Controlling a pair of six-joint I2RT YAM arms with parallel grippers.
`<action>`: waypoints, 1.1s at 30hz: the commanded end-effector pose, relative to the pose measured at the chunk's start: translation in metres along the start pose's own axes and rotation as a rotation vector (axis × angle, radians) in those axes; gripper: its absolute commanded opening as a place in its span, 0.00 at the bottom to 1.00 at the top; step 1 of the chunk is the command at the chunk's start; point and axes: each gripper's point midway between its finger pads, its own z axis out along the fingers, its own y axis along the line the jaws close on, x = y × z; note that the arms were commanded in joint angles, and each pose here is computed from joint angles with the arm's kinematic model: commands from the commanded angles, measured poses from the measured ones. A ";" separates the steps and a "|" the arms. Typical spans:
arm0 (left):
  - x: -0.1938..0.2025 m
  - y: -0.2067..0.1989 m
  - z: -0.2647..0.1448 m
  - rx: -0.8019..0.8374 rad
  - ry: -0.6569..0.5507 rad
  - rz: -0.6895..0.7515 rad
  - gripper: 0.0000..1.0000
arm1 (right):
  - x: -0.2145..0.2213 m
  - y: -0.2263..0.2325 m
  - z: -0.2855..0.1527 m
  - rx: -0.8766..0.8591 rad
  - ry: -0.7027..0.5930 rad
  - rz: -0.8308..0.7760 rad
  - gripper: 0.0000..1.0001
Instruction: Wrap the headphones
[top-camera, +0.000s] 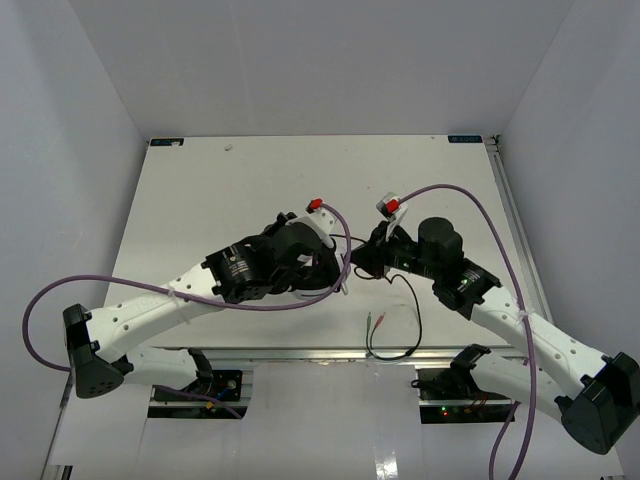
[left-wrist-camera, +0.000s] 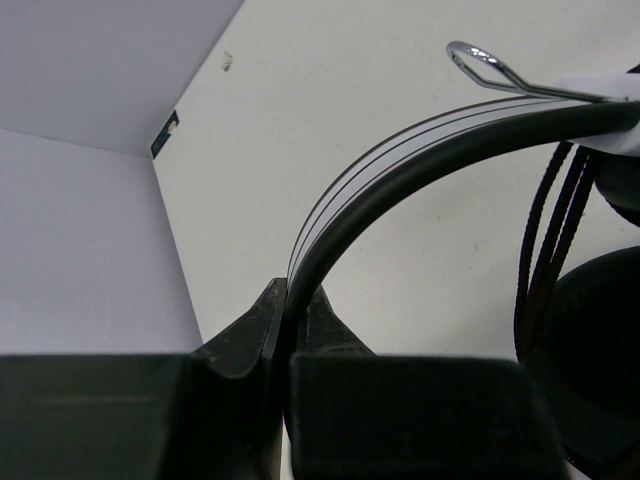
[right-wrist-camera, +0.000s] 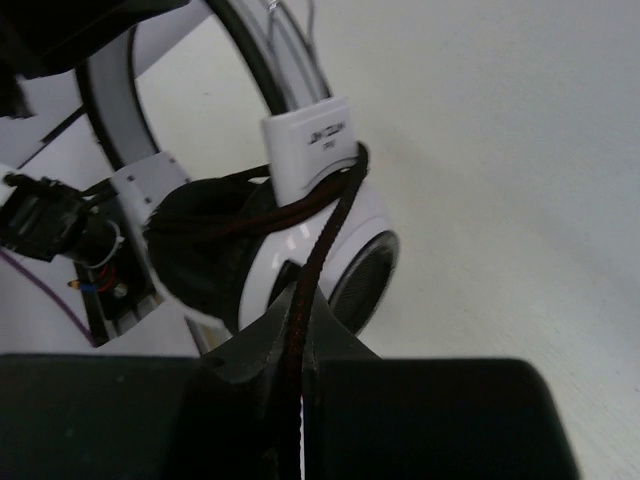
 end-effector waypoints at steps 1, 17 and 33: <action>-0.022 0.040 -0.011 -0.179 -0.055 -0.115 0.00 | 0.007 0.041 -0.010 -0.204 -0.012 -0.001 0.08; -0.029 0.051 -0.011 -0.291 -0.065 -0.325 0.00 | 0.021 0.107 0.000 -0.473 -0.031 -0.009 0.28; -0.060 0.069 -0.050 -0.077 -0.178 -0.787 0.00 | 0.054 0.078 0.029 -0.233 -0.006 -0.035 0.39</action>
